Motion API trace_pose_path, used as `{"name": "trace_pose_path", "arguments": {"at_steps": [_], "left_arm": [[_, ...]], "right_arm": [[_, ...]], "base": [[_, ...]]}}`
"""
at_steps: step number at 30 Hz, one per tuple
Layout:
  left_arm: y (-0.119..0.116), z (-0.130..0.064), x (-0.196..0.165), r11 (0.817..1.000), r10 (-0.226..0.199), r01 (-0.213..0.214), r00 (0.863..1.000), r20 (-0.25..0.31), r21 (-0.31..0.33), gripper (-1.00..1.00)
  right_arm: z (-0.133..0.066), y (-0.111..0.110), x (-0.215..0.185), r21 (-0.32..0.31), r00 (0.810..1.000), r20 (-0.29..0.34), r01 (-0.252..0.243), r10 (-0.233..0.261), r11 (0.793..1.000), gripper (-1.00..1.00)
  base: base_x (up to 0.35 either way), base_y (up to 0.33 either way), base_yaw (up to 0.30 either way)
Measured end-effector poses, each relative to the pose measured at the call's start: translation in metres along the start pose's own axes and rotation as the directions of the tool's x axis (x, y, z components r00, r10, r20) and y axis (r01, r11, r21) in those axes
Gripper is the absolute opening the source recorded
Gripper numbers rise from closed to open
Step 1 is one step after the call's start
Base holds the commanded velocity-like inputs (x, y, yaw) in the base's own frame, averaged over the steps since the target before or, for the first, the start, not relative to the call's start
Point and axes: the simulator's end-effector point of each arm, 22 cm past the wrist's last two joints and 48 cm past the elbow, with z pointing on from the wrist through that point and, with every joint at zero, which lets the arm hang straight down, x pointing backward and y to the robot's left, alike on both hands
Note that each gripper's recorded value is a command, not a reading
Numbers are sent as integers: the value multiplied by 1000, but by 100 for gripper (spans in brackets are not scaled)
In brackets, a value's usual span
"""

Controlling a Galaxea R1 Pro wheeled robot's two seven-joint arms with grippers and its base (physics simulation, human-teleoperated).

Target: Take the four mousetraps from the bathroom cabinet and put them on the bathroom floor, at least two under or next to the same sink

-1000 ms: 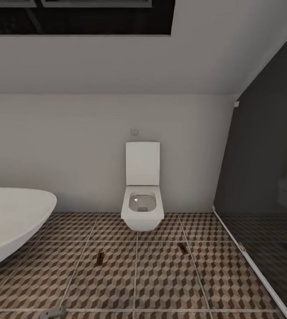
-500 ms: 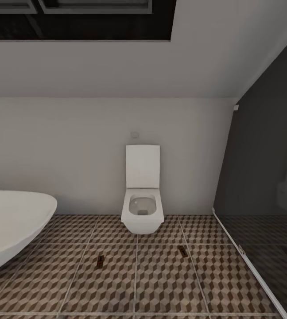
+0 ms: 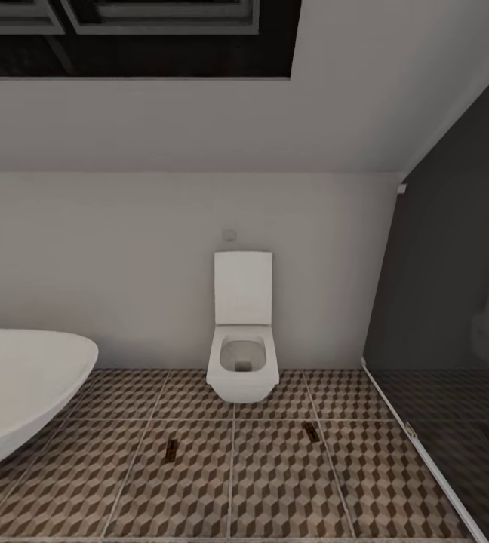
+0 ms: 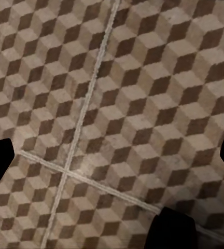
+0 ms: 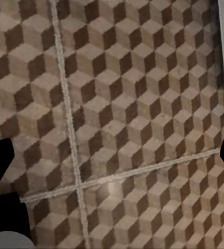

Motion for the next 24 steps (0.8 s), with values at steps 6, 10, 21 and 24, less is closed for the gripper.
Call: {"name": "trace_pose_path", "arguments": {"at_steps": [6, 10, 21, 24], "left_arm": [[5, -10, 12, 1000, 8, -8, 1000, -22, -3, 100], [8, -17, 20, 1000, 14, -14, 999, -36, -5, 100], [2, -39, 53, 999, 31, -30, 996, -88, 11, 100], [0, -45, 57, 999, 34, -32, 995, -96, 15, 100]], "right_arm": [[-12, -3, 16, -3, 1000, -26, 10, -10, 1000, 100], [-21, -1, 20, -10, 999, -36, 12, -12, 1000, 100], [-50, 21, 41, -51, 997, -76, 19, -23, 999, 100], [-57, 24, 45, -58, 996, -84, 21, -26, 998, 100]], "base": [[0, 0, 0], [0, 0, 0], [0, 0, 0], [0, 0, 0]]}}
